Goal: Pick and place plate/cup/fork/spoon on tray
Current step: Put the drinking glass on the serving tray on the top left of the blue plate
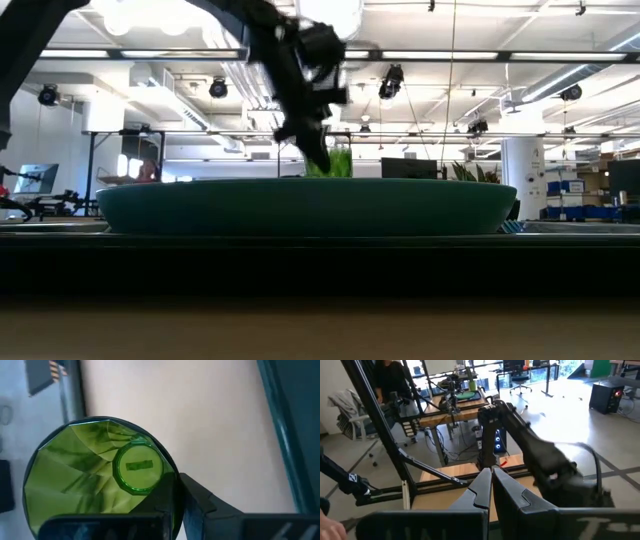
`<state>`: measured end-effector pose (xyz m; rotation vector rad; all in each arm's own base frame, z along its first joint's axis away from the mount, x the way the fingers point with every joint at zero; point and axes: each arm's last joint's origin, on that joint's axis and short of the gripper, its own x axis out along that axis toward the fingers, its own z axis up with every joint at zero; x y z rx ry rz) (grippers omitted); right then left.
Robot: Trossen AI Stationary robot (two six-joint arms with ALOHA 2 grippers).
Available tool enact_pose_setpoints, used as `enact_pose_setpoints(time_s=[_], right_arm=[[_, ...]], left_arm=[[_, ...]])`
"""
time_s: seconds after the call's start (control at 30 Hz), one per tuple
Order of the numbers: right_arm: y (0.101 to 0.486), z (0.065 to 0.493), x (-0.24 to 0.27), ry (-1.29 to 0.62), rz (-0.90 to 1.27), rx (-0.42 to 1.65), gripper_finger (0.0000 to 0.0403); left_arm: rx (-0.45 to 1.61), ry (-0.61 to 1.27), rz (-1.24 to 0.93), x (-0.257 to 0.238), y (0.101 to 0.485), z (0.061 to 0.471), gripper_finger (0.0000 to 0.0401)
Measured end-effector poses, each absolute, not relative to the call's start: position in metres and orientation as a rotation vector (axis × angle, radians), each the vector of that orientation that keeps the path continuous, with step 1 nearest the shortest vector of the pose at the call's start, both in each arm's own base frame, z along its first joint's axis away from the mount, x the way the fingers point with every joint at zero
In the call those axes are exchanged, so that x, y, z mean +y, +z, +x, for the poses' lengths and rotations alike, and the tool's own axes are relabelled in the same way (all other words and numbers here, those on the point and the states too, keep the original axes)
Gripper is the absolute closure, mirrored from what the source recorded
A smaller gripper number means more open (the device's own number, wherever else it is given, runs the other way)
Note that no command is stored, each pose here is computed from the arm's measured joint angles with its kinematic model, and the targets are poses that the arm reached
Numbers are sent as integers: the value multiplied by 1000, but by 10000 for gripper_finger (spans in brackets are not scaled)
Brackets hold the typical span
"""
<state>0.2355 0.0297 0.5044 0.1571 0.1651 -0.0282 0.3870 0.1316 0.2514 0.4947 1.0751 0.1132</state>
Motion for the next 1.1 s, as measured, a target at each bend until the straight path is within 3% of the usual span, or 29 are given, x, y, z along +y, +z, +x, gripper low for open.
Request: enact_pose_setpoints(time_s=[0.3, 0.47, 0.63, 0.83, 1.1], right_arm=[[504, 235, 30, -27, 132, 168, 394], [502, 235, 29, -28, 116, 192, 394], [501, 235, 29, -26, 93, 197, 394], [500, 235, 29, -26, 84, 208, 394], [497, 236, 30, -27, 87, 221, 394]], left_arm=[[1147, 106, 333, 106, 321, 353, 400], [1247, 40, 224, 77, 340, 323, 401], [1210, -46, 130, 52, 358, 295, 401], [1216, -29, 36, 36, 354, 280, 401], [1275, -111, -43, 20, 311, 282, 401]])
